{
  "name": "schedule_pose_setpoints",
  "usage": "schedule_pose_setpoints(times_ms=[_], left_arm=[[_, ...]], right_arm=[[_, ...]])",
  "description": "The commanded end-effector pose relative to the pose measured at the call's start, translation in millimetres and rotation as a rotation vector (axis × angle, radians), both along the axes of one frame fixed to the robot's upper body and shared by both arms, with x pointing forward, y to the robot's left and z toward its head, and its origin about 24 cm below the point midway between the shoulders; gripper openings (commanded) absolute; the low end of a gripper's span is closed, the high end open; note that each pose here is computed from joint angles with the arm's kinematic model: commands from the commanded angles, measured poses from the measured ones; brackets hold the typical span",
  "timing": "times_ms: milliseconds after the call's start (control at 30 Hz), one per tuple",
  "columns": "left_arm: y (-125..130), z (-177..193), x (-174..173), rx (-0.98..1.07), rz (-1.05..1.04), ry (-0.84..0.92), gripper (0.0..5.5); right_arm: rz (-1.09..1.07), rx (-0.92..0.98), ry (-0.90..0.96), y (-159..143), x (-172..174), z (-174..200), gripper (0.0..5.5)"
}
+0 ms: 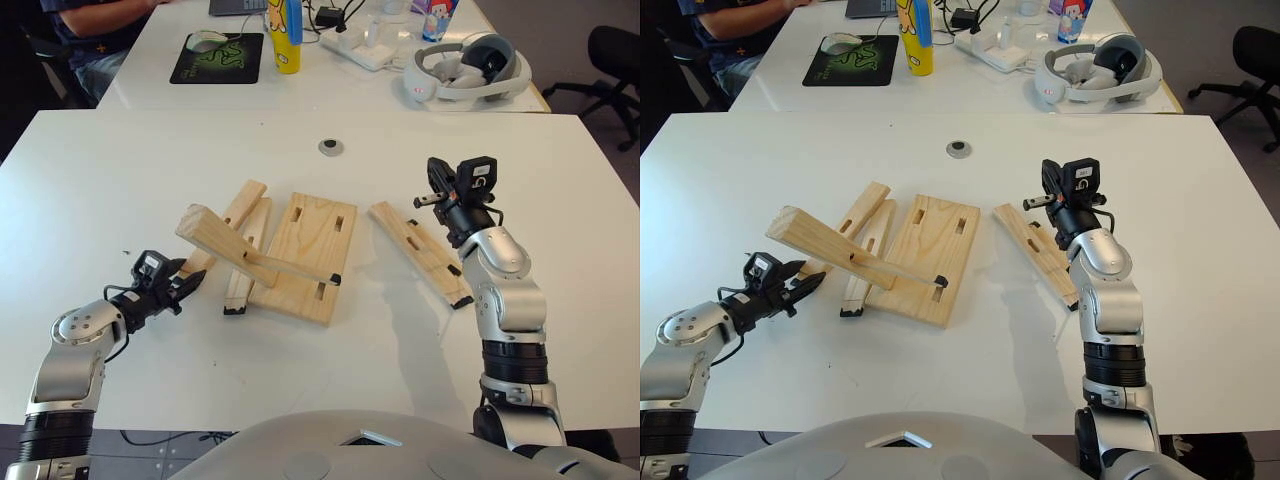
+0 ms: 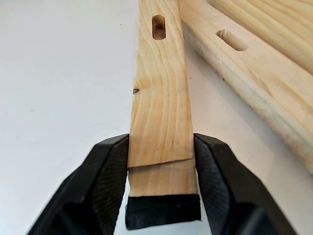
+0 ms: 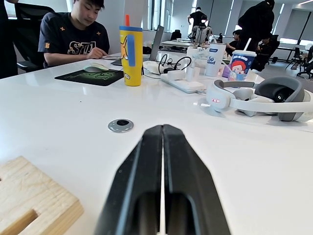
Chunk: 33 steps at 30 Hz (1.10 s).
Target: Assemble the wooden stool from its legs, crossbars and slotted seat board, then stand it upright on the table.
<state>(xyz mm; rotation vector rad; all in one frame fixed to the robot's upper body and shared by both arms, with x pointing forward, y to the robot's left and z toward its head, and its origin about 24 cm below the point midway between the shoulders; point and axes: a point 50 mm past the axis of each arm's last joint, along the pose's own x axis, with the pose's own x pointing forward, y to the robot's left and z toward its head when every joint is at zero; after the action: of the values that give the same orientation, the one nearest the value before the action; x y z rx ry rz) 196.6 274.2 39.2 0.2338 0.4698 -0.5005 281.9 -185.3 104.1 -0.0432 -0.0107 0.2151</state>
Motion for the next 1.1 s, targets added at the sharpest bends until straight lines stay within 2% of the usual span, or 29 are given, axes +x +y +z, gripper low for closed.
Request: schedule_pose_setpoints(times_ms=[33,233,367,533,600,700,767,933,1100], left_arm=[[-1.3,1.4,0.6,-0.01,0.007,-0.021,2.02],[-9.5,47.1,25.9,-0.226,0.101,-0.231,2.02],[-26.6,99.7,40.1,-0.51,0.092,-0.378,2.02],[-33.6,117.6,40.1,-0.594,0.07,-0.395,2.02],[-40.0,130.5,40.3,-0.65,0.045,-0.424,2.02],[-57.4,156.9,38.9,-0.762,-0.035,-0.476,2.02],[-66.7,171.4,37.0,-0.83,-0.082,-0.498,2.02],[-83.0,204.9,30.1,-1.05,-0.183,-0.509,2.02],[-81.0,218.8,31.5,-1.26,-0.162,-0.445,2.02]], right_arm=[[-0.004,-0.001,-0.015,1.4,2.6,3.8,0.0],[-0.006,0.033,-0.049,-2.1,12.6,18.3,0.0],[0.043,0.177,-0.071,-5.3,29.0,46.3,0.0],[0.099,0.34,-0.073,-10.8,43.5,79.0,0.0],[0.17,0.453,-0.041,-5.8,44.8,89.4,0.0],[0.384,0.741,0.073,8.4,43.8,106.3,0.0],[0.533,0.87,0.129,16.4,39.6,116.1,0.23],[0.826,1.036,0.188,42.9,21.2,133.6,1.1],[0.992,1.18,0.18,51.2,6.3,148.5,1.79]])
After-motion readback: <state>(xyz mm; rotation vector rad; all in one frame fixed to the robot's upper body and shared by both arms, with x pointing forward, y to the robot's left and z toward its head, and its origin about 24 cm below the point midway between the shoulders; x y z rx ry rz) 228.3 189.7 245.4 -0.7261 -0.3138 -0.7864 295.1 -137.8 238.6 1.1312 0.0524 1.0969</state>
